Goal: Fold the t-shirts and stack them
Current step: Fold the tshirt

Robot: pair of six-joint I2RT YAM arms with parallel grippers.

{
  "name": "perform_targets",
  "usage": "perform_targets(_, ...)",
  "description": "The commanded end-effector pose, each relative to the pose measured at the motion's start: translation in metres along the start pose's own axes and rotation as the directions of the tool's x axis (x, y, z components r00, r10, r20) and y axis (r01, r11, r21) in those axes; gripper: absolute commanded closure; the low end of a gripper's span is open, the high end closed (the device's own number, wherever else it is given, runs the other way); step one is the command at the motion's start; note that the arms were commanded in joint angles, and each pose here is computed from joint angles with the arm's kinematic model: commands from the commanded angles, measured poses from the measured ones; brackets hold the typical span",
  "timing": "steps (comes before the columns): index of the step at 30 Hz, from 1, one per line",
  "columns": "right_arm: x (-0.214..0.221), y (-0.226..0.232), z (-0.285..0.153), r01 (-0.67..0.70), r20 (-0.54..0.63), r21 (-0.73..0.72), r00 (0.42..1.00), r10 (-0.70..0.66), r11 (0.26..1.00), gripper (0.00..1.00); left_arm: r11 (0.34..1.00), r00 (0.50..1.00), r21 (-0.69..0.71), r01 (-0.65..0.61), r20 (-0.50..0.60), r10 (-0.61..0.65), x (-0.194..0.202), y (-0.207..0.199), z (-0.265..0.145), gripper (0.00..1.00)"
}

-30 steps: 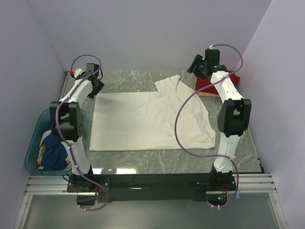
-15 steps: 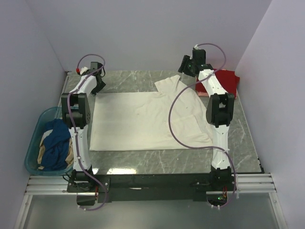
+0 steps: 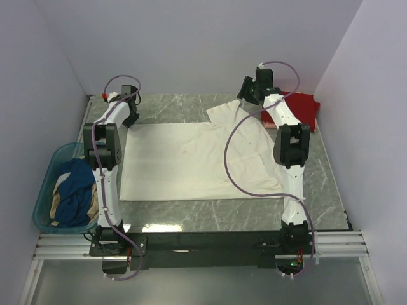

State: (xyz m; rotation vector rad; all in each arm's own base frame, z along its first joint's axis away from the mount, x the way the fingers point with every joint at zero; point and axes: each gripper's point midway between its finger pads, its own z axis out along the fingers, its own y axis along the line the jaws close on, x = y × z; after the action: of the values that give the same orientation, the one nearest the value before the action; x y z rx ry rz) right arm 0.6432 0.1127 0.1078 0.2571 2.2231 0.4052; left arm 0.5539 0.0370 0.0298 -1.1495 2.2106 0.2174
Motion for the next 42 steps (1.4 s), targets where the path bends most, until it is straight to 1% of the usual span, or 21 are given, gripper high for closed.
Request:
perform_targets(1, -0.013, 0.005, 0.004, -0.038, 0.036, -0.023, 0.999, 0.039, 0.999, 0.37, 1.000, 1.000, -0.012, 0.003, 0.003, -0.003, 0.002, 0.003, 0.007, 0.67)
perform_targets(2, -0.010, 0.003, 0.006, -0.051, 0.030, -0.017, 0.998, 0.052, 0.999, 0.37, 1.000, 1.000, -0.012, 0.006, 0.002, -0.006, 0.003, 0.002, 0.007, 0.73)
perform_targets(4, -0.007, -0.004, 0.009, -0.106, 0.022, -0.001, 0.994, 0.106, 0.994, 0.37, 1.000, 1.000, -0.017, 0.007, -0.003, -0.007, 0.006, 0.004, 0.008, 0.77)
perform_targets(5, -0.005, -0.005, 0.010, -0.126, 0.017, -0.002, 0.992, 0.126, 0.992, 0.37, 1.000, 1.000, -0.019, 0.006, -0.004, -0.006, 0.007, 0.005, 0.008, 0.83)
perform_targets(7, -0.005, -0.010, 0.012, -0.181, 0.016, -0.002, 0.983, 0.181, 0.983, 0.37, 1.000, 1.000, -0.015, 0.005, -0.008, -0.005, 0.008, 0.006, 0.008, 0.87)
perform_targets(11, -0.002, -0.014, 0.017, -0.243, 0.007, 0.004, 0.970, 0.243, 0.970, 0.37, 1.000, 1.000, -0.011, 0.005, -0.013, -0.005, 0.009, 0.006, 0.008, 0.94)
perform_targets(15, 0.001, -0.012, 0.023, -0.281, 0.001, -0.011, 0.960, 0.281, 0.960, 0.38, 1.000, 1.000, -0.005, 0.004, -0.018, -0.004, 0.011, 0.005, 0.009, 0.97)
perform_targets(24, 0.017, -0.001, 0.046, -0.396, -0.044, -0.088, 0.918, 0.393, 0.914, 0.48, 1.000, 1.000, -0.001, -0.001, -0.023, 0.001, 0.014, 0.004, 0.011, 0.99)
perform_targets(29, 0.028, -0.005, 0.054, -0.424, -0.057, -0.078, 0.905, 0.421, 0.902, 0.52, 1.000, 1.000, -0.005, -0.001, -0.030, 0.001, 0.016, 0.007, 0.013, 0.99)
perform_targets(32, 0.029, -0.005, 0.056, -0.438, -0.054, -0.085, 0.899, 0.435, 0.895, 0.57, 1.000, 1.000, -0.003, 0.002, -0.028, -0.002, 0.016, 0.007, 0.013, 0.99)
perform_targets(33, 0.031, -0.006, 0.057, -0.448, -0.055, -0.086, 0.894, 0.444, 0.890, 0.62, 1.000, 1.000, -0.005, 0.002, -0.029, -0.002, 0.016, 0.008, 0.014, 0.99)
perform_targets(35, 0.033, -0.004, 0.059, -0.460, -0.064, -0.095, 0.888, 0.455, 0.883, 0.67, 1.000, 1.000, -0.005, 0.005, -0.026, -0.005, 0.015, 0.008, 0.014, 0.99)
perform_targets(36, 0.032, -0.004, 0.060, -0.463, -0.063, -0.099, 0.886, 0.459, 0.881, 0.72, 1.000, 1.000, -0.002, 0.001, -0.031, -0.001, 0.016, 0.008, 0.015, 0.99)
perform_targets(38, 0.031, -0.002, 0.059, -0.468, -0.064, -0.107, 0.883, 0.464, 0.877, 0.78, 1.000, 0.999, -0.001, 0.001, -0.032, -0.001, 0.016, 0.008, 0.014, 0.99)
perform_targets(39, 0.031, -0.003, 0.059, -0.469, -0.064, -0.103, 0.883, 0.464, 0.877, 0.84, 1.000, 0.999, -0.004, 0.003, -0.033, -0.003, 0.015, 0.009, 0.015, 0.99)
perform_targets(40, 0.026, -0.003, 0.056, -0.467, -0.052, -0.105, 0.884, 0.464, 0.878, 0.86, 1.000, 0.999, 0.000, 0.004, -0.032, -0.004, 0.015, 0.009, 0.015, 0.99)
perform_targets(41, 0.029, -0.003, 0.055, -0.465, -0.057, -0.099, 0.885, 0.462, 0.879, 0.88, 1.000, 1.000, 0.004, 0.008, -0.031, -0.007, 0.014, 0.008, 0.014, 0.99)
perform_targets(42, 0.026, -0.003, 0.053, -0.461, -0.047, -0.106, 0.887, 0.459, 0.881, 0.93, 1.000, 1.000, 0.008, 0.010, -0.029, -0.009, 0.012, 0.007, 0.012, 0.99)
